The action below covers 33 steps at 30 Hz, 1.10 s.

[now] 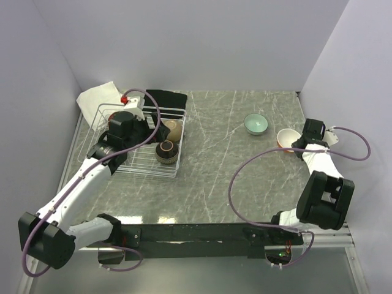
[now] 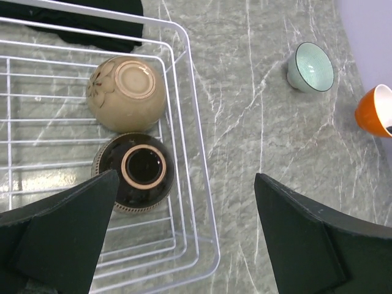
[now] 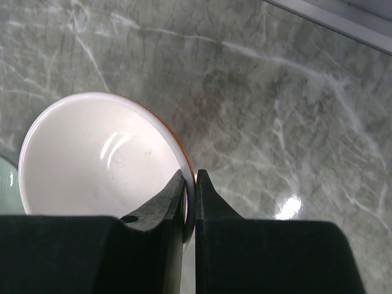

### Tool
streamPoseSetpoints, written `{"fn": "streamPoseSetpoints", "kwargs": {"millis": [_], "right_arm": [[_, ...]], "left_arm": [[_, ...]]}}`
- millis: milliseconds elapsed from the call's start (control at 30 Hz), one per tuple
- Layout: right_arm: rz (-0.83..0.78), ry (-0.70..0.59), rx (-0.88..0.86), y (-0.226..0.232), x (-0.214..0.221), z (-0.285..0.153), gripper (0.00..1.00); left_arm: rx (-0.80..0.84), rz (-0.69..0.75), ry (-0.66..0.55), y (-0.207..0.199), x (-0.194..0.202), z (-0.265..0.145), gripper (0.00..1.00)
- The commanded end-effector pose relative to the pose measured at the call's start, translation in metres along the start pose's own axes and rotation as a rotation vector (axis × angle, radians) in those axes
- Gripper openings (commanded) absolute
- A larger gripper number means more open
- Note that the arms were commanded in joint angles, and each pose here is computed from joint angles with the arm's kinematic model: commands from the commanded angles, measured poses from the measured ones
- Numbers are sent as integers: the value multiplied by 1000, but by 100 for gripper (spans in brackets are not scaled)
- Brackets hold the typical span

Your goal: Unload the bowls from the dish rack

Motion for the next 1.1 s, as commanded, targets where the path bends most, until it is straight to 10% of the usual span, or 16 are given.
{"fn": "streamPoseSetpoints", "kwargs": {"millis": [0,400,1067], "right_arm": [[31,-86,-23,14,-28,17,0],[-47,18,47,0,2,47,6],[-7,-85,13,10,-13,-36,94]], "left_arm": [[-33,-29,2,10,3,-12,99],[-180,27,-22,40,4,-21,99],[-349,229,-32,69,-15,-35,99]]}}
Point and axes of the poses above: each gripper's point midway between its finger pads, its own z axis out along the fingers, its own y axis along the line the jaws close on, x = y × z, the point moved 1 cm from there along -z, back along the fingers, and after that the axes turned 4 degrees about -z, right-handed, at the moved point
